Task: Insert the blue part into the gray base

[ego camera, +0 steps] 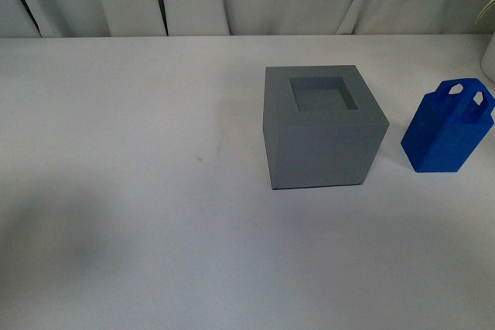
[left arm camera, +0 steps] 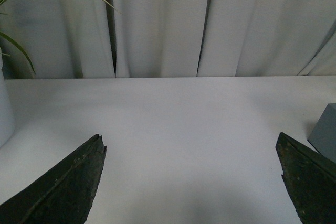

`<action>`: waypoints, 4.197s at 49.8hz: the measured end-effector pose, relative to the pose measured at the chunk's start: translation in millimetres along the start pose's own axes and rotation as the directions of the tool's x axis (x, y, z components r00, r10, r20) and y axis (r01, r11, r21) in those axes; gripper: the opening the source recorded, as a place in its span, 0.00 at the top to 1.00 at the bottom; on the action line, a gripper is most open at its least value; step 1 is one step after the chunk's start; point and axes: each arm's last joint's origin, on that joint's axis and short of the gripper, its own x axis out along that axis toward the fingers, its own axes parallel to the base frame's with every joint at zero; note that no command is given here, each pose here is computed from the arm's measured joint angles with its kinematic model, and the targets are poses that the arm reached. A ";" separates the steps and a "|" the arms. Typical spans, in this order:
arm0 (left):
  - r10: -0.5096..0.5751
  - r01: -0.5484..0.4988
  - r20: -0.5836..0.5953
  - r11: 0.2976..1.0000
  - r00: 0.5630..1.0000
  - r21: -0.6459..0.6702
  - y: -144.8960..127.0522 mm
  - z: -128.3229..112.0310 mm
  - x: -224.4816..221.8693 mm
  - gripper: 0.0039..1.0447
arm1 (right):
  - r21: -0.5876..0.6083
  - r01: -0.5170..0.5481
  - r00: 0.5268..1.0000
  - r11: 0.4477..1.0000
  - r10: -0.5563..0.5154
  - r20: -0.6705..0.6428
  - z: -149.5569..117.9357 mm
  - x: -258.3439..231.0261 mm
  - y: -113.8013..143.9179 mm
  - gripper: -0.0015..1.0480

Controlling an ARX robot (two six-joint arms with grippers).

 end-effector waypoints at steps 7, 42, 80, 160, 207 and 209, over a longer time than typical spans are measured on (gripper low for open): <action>0.000 0.000 0.000 1.000 1.000 0.000 0.0 0.0 0.0 0.06 | -0.173 -0.138 0.980 0.975 0.109 -0.169 21.7 21.8 -8.1 0.07; 0.000 0.000 0.000 1.000 1.000 0.000 0.0 0.0 0.0 0.06 | -0.416 -0.504 0.804 0.757 0.235 -0.546 32.5 100.5 -14.1 0.07; 0.000 0.000 0.000 1.000 1.000 0.000 0.0 0.0 0.0 0.06 | -0.440 -0.547 0.775 0.712 0.232 -0.588 16.6 137.5 -15.4 0.23; 0.000 0.000 0.000 1.000 1.000 0.000 0.0 0.0 0.0 0.06 | -0.564 -0.615 0.786 0.551 0.367 -0.498 121.6 119.6 52.7 0.56; 0.000 0.000 0.000 1.000 1.000 0.000 0.0 0.0 0.0 0.06 | -0.564 -0.628 0.774 0.536 0.355 -0.525 113.8 132.3 60.0 0.56; 0.000 0.000 0.000 1.000 1.000 0.000 0.0 0.0 0.0 0.06 | -0.566 -0.626 0.776 0.536 0.356 -0.522 113.3 133.1 60.1 0.53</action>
